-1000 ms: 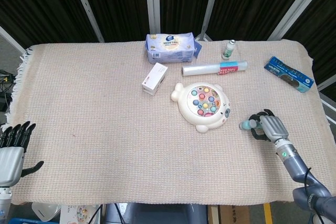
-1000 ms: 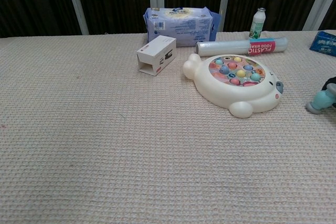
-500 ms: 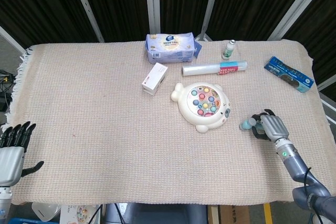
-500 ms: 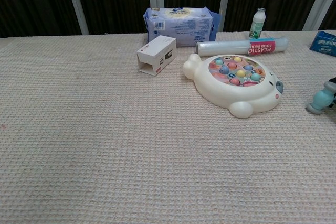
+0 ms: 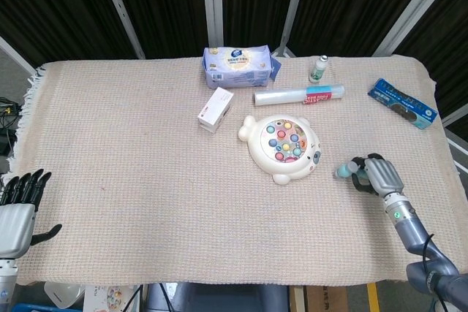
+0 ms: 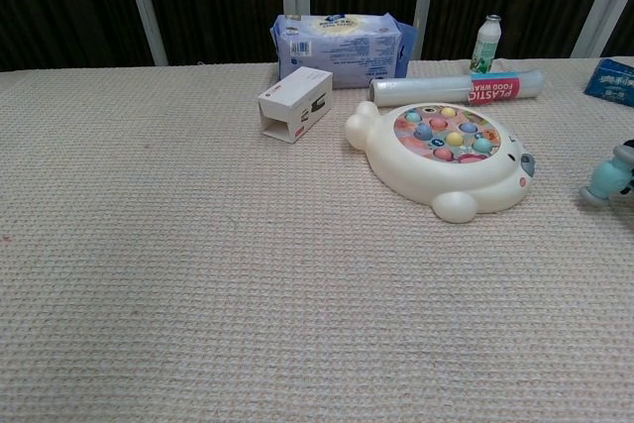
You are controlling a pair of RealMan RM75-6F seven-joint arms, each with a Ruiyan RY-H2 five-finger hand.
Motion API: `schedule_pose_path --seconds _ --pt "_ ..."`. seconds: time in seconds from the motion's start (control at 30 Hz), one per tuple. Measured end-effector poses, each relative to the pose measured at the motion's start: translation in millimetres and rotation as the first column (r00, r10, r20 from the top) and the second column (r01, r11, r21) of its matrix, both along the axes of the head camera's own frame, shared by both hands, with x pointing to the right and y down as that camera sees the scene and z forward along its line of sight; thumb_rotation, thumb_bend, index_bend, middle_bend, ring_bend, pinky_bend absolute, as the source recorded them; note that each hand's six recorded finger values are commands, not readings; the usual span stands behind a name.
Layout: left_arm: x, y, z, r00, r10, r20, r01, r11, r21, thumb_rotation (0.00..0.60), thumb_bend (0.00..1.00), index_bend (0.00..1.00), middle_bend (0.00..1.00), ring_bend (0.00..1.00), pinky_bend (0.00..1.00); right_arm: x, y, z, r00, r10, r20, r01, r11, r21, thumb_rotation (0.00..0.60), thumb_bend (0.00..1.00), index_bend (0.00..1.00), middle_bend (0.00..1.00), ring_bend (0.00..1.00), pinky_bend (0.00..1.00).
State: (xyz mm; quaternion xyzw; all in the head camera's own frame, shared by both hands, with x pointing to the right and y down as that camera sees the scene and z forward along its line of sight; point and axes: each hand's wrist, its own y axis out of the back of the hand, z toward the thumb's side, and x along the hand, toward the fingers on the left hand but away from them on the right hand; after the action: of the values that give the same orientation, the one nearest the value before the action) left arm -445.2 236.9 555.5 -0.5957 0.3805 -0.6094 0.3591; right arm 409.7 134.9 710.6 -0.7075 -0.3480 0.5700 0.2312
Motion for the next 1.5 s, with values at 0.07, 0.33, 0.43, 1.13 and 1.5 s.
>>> schedule_pose_path --seconds 0.07,0.33,0.43,1.13,1.5 --pt "-0.1 -0.3 0.3 1.0 0.001 0.0 -0.001 1.0 0.0 0.6 0.13 0.0 0.0 0.0 0.0 -2.1 -3.5 -6.0 1.0 -0.005 0.01 0.005 0.999 0.033 0.6 0.71 0.81 0.69 0.47 0.22" --pt "2.2 -4.0 0.7 1.0 0.015 -0.003 -0.015 1.0 0.006 0.6 0.13 0.0 0.0 0.0 0.0 -25.0 -20.7 -34.3 0.996 -0.082 0.033 0.077 0.99 0.121 0.6 0.73 0.89 0.75 0.52 0.24" --pt "5.0 -6.1 1.6 1.0 0.025 -0.007 -0.025 1.0 0.006 0.6 0.13 0.0 0.0 0.0 0.0 -44.6 -34.5 -47.9 0.989 -0.142 0.03 0.136 0.979 0.149 0.6 0.73 0.89 0.75 0.52 0.25" --pt "2.5 -13.3 7.4 1.0 0.02 -0.002 -0.02 1.0 -0.007 0.6 0.13 0.0 0.0 0.0 0.0 -149.6 -95.4 -46.3 0.914 -0.386 -0.122 0.392 0.92 0.02 0.6 0.73 0.9 0.76 0.52 0.25" --pt "2.9 -12.9 8.1 1.0 0.019 0.001 -0.019 1.0 -0.01 0.6 0.13 0.0 0.0 0.0 0.0 -143.6 -91.7 -28.3 0.907 -0.389 -0.164 0.388 0.921 -0.037 0.6 0.73 0.91 0.76 0.53 0.25"
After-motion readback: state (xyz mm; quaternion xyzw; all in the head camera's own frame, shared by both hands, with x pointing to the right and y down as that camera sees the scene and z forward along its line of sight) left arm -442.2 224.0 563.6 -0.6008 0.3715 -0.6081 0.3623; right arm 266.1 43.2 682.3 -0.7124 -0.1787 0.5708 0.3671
